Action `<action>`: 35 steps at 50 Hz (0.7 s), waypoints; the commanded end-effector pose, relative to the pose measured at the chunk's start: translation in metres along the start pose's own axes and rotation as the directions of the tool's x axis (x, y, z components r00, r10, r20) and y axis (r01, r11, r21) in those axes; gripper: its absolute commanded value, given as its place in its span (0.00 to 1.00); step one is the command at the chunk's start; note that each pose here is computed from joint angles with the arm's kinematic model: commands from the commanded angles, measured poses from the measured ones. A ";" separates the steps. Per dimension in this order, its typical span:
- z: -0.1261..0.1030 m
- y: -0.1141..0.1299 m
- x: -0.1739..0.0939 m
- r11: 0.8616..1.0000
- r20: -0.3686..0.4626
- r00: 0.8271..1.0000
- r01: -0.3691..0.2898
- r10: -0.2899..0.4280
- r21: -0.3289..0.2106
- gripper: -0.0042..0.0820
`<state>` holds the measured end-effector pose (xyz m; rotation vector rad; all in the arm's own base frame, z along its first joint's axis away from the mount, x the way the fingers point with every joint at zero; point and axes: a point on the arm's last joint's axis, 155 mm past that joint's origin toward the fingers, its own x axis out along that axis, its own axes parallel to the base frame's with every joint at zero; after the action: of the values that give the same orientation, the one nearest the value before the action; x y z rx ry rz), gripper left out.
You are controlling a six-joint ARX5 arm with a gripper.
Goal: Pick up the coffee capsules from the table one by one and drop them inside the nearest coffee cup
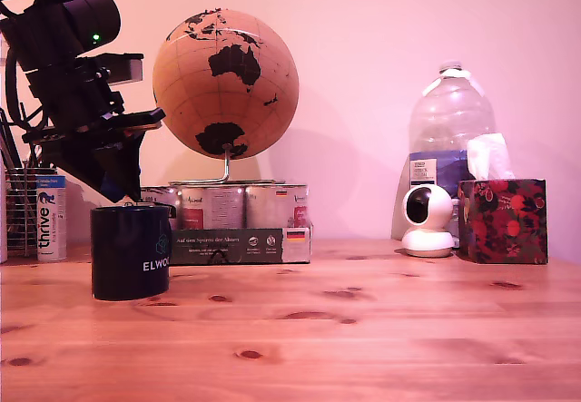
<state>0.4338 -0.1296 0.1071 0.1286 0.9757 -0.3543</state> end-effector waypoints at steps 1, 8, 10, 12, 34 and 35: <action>0.004 -0.001 0.004 1.000 0.004 1.000 0.001 -0.001 0.012 0.28; 0.005 -0.001 0.004 1.000 0.006 1.000 0.001 -0.001 0.013 0.28; 0.006 -0.001 0.004 1.000 0.009 1.000 0.001 -0.001 0.013 0.29; 0.007 -0.001 0.004 1.000 0.015 1.000 0.000 -0.001 0.014 0.33; 0.020 -0.004 0.002 0.999 0.066 0.998 0.004 -0.007 0.040 0.71; 0.020 -0.004 0.002 0.999 0.066 0.998 0.004 -0.007 0.040 0.69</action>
<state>0.4448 -0.1341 0.1155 0.1437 0.9144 -0.3687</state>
